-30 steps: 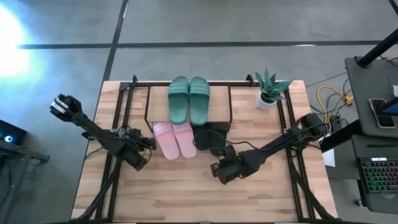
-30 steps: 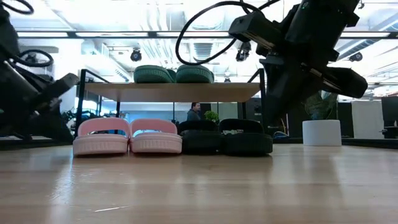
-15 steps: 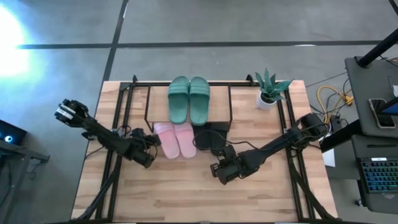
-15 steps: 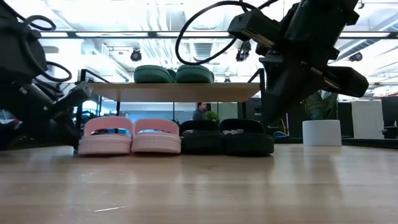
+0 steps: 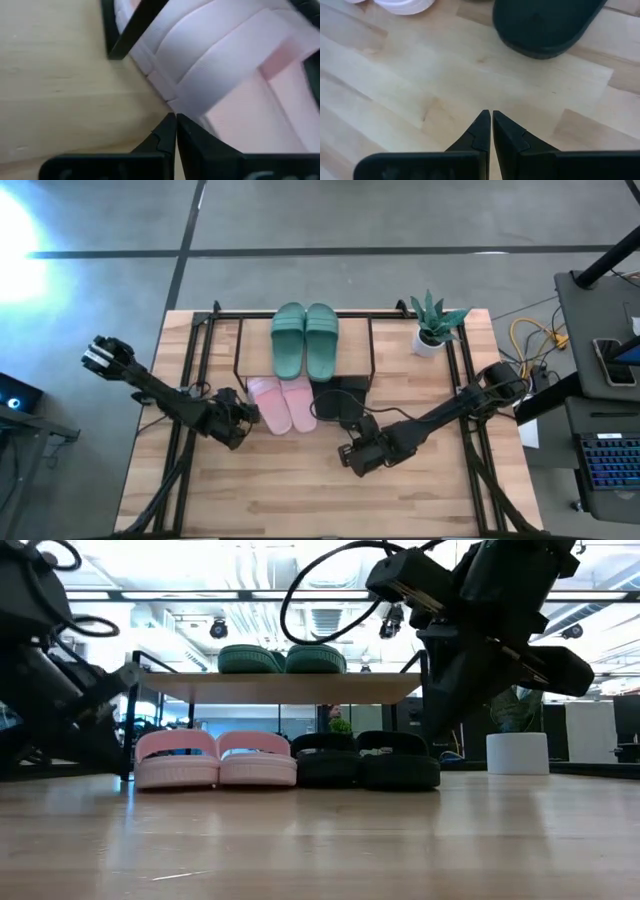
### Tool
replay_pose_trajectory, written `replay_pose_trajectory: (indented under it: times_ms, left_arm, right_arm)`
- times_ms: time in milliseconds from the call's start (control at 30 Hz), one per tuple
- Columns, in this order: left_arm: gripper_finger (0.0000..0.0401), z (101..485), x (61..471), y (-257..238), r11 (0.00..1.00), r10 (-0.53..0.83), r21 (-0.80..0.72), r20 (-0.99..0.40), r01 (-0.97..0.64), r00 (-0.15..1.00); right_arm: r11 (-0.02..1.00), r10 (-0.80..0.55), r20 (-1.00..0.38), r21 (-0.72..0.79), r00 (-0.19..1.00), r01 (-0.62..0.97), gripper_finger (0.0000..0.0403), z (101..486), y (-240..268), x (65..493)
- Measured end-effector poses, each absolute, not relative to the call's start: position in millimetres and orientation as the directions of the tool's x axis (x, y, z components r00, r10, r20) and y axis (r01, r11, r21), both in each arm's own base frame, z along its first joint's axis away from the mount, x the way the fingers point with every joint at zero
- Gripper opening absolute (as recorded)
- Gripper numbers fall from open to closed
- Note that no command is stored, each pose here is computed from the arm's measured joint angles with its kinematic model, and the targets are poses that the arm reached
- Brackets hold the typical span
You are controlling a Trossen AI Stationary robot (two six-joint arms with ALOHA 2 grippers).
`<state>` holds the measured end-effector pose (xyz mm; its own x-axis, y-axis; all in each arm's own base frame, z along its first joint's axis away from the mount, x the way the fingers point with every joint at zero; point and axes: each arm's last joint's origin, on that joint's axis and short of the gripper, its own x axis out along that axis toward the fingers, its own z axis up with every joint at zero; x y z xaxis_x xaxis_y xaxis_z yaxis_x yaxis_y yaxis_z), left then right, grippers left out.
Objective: Pick and place slides into the shelf
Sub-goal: Adjust the slides under the shelf
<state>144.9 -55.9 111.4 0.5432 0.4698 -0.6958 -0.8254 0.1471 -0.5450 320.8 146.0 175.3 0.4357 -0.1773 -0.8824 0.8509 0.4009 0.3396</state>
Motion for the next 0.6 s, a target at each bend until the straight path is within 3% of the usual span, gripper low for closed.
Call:
replay_pose_trajectory:
  times_ms: [233, 333, 433, 600]
  left_arm:
    - [0.0000, 141.6, 140.9, -66.7, 0.236, 0.394, -0.576, -0.680, -0.783, 0.619]
    - [0.0000, 159.7, 132.8, -70.8, 0.281, 0.396, -0.498, -0.718, -0.820, 0.572]
    - [0.0000, 173.2, 115.2, -66.6, 0.219, 0.484, -0.396, -0.750, -0.892, 0.451]
    - [0.0000, 183.3, 111.2, -62.7, 0.207, 0.520, -0.462, -0.695, -0.862, 0.497]
  right_arm:
    - [0.459, -0.066, -0.827, 0.472, 0.559, 0.753, 0.0012, 181.8, 153.7, 334.5]
    - [0.448, -0.038, -0.791, 0.533, 0.611, 0.718, 0.0012, 185.1, 154.4, 341.1]
    - [0.445, -0.027, -0.759, 0.573, 0.650, 0.688, 0.0012, 188.3, 152.6, 346.7]
    - [0.452, -0.032, -0.744, 0.585, 0.667, 0.674, 0.0012, 189.7, 149.2, 350.0]
